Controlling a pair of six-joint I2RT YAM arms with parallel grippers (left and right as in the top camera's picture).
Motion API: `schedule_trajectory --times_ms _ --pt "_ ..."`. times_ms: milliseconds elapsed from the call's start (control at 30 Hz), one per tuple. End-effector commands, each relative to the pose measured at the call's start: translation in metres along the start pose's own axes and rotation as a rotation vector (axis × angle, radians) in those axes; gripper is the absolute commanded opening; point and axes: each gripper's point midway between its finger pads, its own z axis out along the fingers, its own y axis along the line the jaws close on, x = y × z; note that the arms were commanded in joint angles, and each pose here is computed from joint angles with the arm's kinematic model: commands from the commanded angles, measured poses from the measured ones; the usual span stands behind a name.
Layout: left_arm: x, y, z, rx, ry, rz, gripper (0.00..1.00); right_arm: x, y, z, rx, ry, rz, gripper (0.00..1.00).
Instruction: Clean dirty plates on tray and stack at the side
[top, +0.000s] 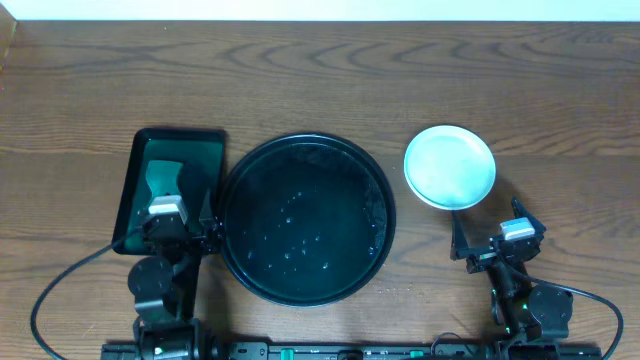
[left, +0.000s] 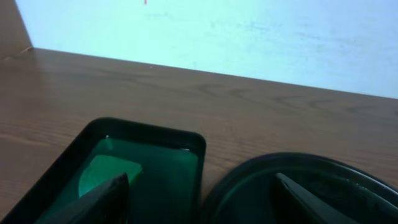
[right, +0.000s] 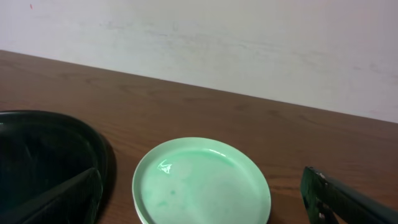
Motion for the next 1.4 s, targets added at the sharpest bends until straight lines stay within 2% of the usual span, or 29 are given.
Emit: schedule_trajectory --times_ms 0,400,1367 --pt "-0.003 0.005 -0.008 -0.030 -0.079 0.075 0.72 0.000 0.001 0.000 -0.007 -0.002 0.001 0.99" --pt "0.035 0.016 -0.012 -0.077 -0.039 0.085 0.72 0.000 0.001 0.000 -0.007 -0.002 0.001 0.99" --pt "0.036 0.015 -0.011 -0.075 -0.035 0.085 0.72 0.000 0.001 0.000 -0.007 -0.002 0.001 0.99"
